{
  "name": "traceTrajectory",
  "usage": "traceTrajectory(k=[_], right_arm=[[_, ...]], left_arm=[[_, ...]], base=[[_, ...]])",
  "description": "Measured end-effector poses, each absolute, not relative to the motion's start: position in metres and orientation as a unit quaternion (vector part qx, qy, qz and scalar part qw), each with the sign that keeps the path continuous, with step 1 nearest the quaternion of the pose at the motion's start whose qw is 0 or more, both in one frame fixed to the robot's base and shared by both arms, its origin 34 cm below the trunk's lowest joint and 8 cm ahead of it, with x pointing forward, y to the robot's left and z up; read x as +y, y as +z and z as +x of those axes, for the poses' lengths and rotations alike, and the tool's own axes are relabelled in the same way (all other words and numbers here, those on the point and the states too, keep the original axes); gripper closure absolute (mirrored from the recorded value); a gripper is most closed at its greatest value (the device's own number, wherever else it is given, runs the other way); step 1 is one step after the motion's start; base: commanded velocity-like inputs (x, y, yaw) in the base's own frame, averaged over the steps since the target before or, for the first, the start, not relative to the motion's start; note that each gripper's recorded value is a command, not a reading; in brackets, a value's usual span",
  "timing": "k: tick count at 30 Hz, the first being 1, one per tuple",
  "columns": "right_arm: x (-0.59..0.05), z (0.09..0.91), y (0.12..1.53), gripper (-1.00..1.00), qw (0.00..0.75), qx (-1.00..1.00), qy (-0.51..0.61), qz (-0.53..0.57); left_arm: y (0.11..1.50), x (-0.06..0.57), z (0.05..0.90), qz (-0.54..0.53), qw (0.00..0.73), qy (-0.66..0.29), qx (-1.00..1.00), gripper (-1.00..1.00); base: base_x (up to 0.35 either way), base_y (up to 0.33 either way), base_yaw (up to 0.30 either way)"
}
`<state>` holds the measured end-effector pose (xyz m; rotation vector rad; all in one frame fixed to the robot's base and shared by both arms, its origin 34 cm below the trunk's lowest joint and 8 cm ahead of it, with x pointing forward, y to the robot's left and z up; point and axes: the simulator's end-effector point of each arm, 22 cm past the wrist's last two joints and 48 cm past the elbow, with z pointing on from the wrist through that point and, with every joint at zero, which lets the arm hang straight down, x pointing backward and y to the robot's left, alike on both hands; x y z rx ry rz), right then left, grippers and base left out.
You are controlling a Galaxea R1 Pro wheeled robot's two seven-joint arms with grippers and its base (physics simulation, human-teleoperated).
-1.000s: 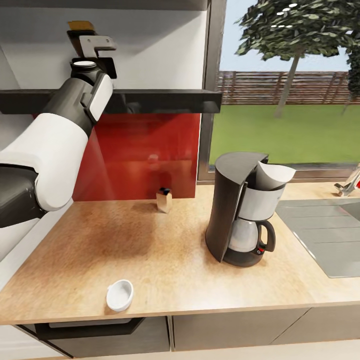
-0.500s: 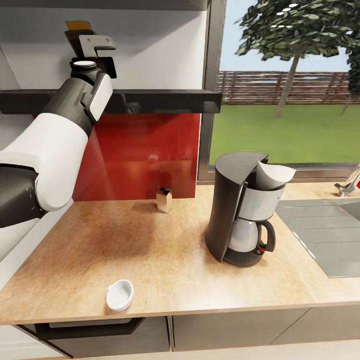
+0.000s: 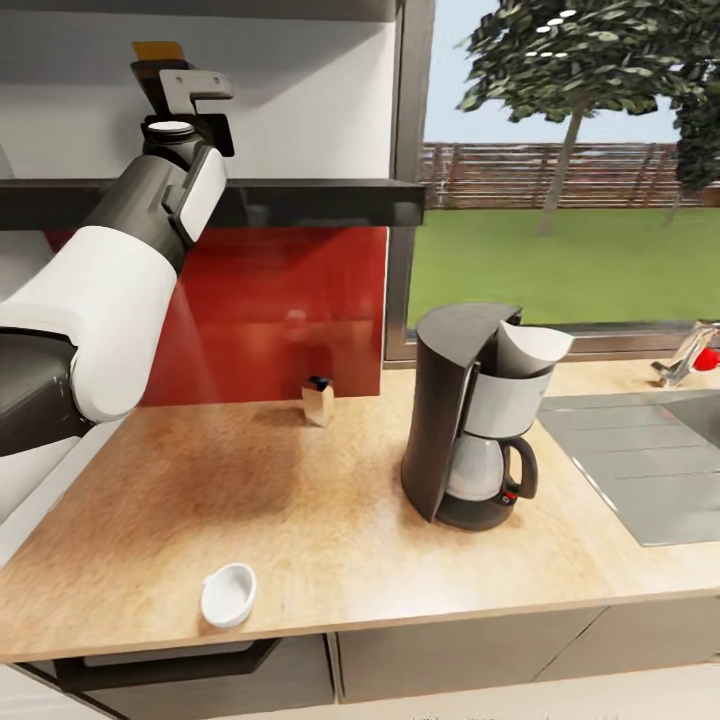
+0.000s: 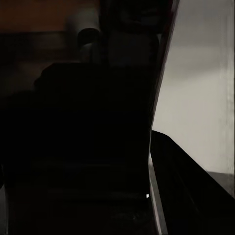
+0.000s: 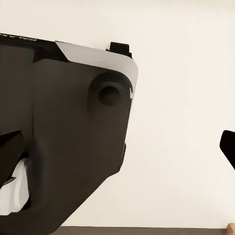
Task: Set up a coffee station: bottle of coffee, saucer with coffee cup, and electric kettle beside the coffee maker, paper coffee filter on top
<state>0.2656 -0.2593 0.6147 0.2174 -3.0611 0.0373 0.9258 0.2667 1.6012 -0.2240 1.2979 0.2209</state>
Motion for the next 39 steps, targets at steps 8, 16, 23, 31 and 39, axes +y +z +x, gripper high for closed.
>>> traceTrajectory(k=[8, 16, 23, 31, 39], right_arm=[[-0.259, 0.266, 0.615, -1.00, 0.036, -0.997, 0.012, 0.071], [-0.259, 0.266, 0.615, -1.00, 0.036, -0.997, 0.012, 0.071], [-0.259, 0.266, 0.615, -1.00, 0.036, -0.997, 0.012, 0.071], [-0.259, 0.266, 0.615, -1.00, 0.036, -0.997, 0.012, 0.071], [-0.259, 0.266, 0.615, -1.00, 0.036, -0.997, 0.012, 0.071]], left_arm=[[1.601, 0.262, 0.926, -0.102, 0.785, 0.101, 0.603, 1.00], [1.601, 0.262, 0.926, -0.101, 0.785, 0.101, 0.603, 1.00], [1.601, 0.261, 0.926, -0.101, 0.785, 0.100, 0.603, 1.00], [1.613, 0.259, 0.920, -0.104, 0.792, 0.092, 0.594, 1.00], [1.614, 0.259, 0.920, -0.104, 0.793, 0.091, 0.594, 1.00]], base=[[-0.039, -0.017, -0.261], [-0.204, -0.134, -0.265], [-0.050, -0.034, -0.265], [-0.001, 0.000, -0.265], [0.000, 0.000, -0.265]])
